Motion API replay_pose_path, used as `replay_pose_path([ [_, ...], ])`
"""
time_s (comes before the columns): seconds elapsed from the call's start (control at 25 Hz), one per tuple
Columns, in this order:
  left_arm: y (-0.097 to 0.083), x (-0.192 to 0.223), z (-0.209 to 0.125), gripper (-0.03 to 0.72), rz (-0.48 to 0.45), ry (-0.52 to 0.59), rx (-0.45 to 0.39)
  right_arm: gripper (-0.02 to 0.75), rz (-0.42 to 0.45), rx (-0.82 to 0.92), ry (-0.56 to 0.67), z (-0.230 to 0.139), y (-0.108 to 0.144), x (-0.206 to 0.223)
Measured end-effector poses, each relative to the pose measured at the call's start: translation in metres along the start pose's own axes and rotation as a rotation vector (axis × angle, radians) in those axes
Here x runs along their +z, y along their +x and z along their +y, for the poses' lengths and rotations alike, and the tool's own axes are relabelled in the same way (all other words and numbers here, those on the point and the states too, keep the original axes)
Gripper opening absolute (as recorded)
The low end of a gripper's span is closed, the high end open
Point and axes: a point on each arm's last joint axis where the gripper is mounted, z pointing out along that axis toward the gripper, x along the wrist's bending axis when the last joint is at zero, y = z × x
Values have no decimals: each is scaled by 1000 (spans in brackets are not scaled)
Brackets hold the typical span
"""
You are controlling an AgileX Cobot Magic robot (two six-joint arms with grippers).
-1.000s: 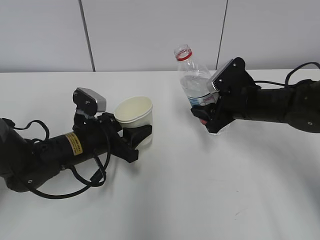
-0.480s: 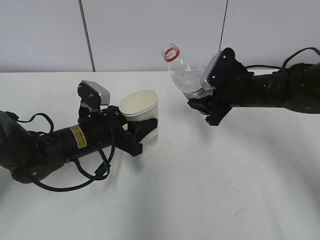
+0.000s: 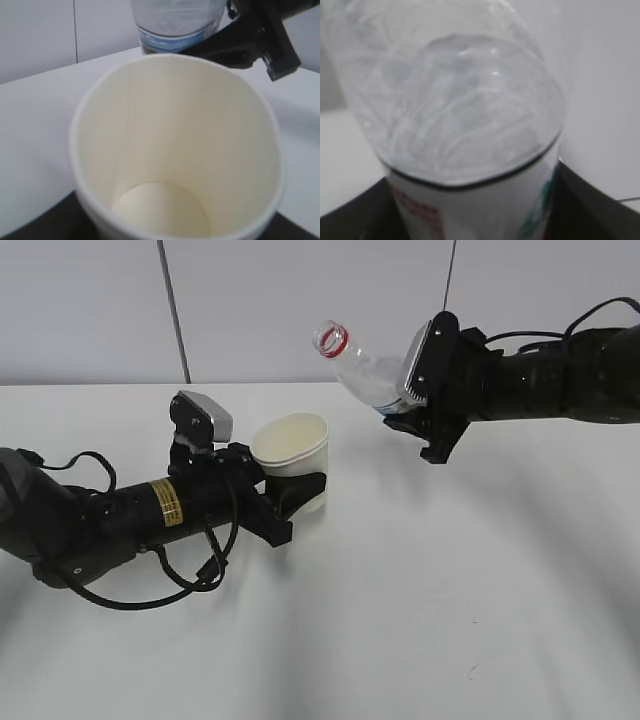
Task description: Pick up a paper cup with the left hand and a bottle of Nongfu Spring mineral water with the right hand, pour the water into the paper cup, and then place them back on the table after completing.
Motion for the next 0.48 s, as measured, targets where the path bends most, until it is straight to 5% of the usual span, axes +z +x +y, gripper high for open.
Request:
replay_pose_path([
  [0.48, 0, 4, 2, 382, -19, 22, 12, 466, -23, -179, 49, 5, -19, 0],
])
